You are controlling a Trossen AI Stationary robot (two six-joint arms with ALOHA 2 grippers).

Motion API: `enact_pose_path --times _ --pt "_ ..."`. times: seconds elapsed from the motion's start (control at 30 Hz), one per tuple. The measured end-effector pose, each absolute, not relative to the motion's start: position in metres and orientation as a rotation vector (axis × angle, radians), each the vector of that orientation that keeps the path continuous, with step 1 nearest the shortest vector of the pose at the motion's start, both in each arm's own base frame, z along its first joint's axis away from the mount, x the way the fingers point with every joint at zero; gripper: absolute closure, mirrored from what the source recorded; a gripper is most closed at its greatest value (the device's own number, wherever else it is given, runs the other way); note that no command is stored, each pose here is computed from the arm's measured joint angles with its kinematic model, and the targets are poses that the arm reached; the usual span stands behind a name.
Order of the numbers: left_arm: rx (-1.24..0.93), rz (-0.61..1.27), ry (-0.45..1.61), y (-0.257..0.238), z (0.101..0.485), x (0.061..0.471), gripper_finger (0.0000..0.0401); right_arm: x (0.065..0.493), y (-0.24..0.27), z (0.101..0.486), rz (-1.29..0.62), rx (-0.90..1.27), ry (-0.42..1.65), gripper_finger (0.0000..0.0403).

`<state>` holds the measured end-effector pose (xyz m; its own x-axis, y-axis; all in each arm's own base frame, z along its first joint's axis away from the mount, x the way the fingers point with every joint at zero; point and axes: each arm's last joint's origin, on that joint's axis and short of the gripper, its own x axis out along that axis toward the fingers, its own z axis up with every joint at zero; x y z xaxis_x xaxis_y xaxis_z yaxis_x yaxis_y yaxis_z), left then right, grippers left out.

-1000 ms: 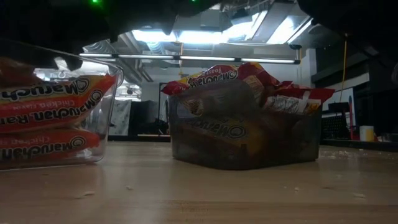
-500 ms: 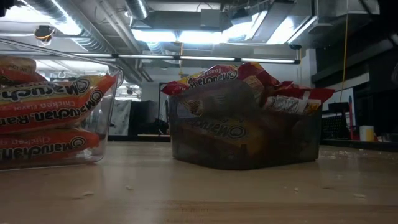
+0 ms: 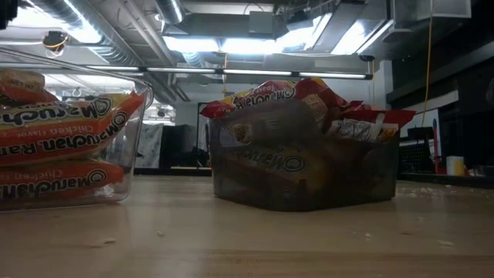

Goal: Sort Maruchan noodles
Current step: Return to Home Position

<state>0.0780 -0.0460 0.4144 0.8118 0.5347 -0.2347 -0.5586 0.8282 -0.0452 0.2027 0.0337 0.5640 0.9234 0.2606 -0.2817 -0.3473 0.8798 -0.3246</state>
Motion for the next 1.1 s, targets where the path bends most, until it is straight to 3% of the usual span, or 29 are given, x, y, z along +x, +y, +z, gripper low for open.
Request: enact_pose_path --times 0.17,0.4,0.77,1.1 --pt "-0.153 0.587 0.154 -0.034 0.392 0.065 0.0317 0.111 0.016 0.571 0.317 -0.311 0.14 0.0217" --pt "-0.265 0.571 0.046 -0.029 0.331 0.056 0.0317 0.065 0.007 0.514 0.118 -0.214 0.028 0.0217" --pt "-0.455 0.486 -0.027 -0.044 0.264 0.059 0.0317 0.073 0.004 0.361 0.016 0.023 -0.228 0.0217" --pt "-0.522 0.436 -0.047 -0.063 0.205 0.065 0.0317 0.093 0.006 0.281 0.03 0.181 -0.284 0.0217"
